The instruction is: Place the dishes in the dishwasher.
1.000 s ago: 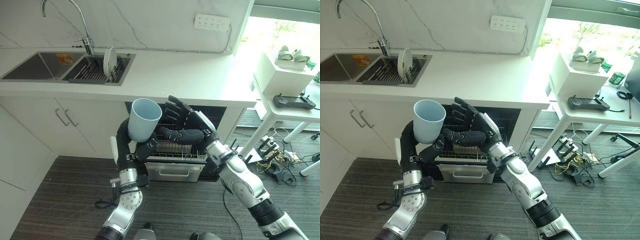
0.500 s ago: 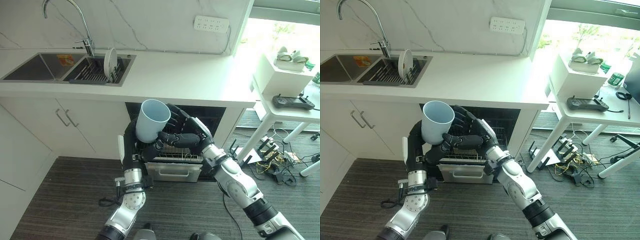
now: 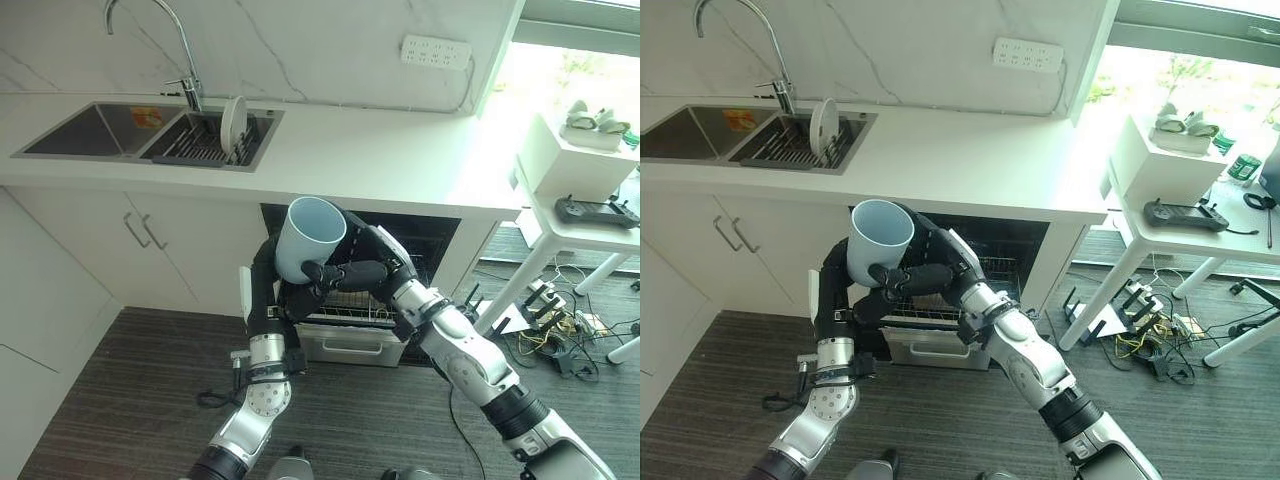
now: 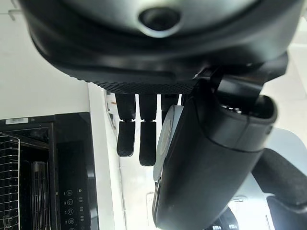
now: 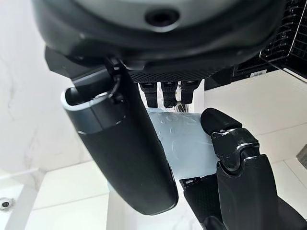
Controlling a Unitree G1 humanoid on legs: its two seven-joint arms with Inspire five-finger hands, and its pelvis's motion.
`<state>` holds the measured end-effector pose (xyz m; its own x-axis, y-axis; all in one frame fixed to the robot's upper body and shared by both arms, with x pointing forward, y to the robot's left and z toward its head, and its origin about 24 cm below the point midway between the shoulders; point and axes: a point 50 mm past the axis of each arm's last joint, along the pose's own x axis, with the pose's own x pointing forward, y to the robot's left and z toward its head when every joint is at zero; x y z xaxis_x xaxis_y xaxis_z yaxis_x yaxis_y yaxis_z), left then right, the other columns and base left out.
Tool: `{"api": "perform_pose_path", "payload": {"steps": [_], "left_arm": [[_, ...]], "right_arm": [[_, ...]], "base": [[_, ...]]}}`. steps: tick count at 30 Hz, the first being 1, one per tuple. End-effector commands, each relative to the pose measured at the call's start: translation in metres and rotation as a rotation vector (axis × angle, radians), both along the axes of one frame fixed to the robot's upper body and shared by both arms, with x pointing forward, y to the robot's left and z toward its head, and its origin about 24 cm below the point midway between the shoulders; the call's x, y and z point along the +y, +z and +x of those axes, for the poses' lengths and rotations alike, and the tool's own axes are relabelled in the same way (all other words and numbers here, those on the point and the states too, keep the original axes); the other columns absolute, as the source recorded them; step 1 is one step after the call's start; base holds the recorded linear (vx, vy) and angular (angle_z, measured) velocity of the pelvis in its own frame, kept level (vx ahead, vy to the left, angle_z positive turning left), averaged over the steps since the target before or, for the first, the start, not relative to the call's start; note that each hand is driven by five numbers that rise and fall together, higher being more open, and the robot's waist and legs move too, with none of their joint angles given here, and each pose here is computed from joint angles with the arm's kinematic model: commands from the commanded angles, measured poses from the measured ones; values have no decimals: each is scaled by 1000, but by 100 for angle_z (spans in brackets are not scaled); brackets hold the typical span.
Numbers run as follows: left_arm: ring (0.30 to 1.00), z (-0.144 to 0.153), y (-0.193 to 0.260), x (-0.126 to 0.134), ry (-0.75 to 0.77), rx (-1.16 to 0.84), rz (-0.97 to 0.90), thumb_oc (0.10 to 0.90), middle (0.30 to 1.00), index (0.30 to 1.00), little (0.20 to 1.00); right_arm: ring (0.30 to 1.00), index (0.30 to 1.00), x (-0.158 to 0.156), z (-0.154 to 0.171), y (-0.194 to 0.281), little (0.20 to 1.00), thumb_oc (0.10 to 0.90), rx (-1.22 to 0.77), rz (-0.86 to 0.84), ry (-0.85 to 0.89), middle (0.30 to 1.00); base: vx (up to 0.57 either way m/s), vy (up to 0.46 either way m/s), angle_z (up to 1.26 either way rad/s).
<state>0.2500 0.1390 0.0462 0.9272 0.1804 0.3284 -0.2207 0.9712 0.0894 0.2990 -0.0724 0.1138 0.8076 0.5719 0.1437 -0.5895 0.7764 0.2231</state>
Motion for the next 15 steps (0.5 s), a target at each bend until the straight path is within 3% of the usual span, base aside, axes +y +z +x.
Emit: {"api": "perform_pose_path", "payload": {"steps": [1,15], "left_arm": [[300,11,45,-22,-145,-228,3,400,300,300,300],[300,8,38,-28,-176,-184,-19,400,300,300,300]], "right_arm": [[900,900,29,6,75,900,800,-260,173,85,900],[900,900,43,5,82,900,800,-242,221,98,900]], "base": [[-2,-14,7],[2,-6,2]]}}
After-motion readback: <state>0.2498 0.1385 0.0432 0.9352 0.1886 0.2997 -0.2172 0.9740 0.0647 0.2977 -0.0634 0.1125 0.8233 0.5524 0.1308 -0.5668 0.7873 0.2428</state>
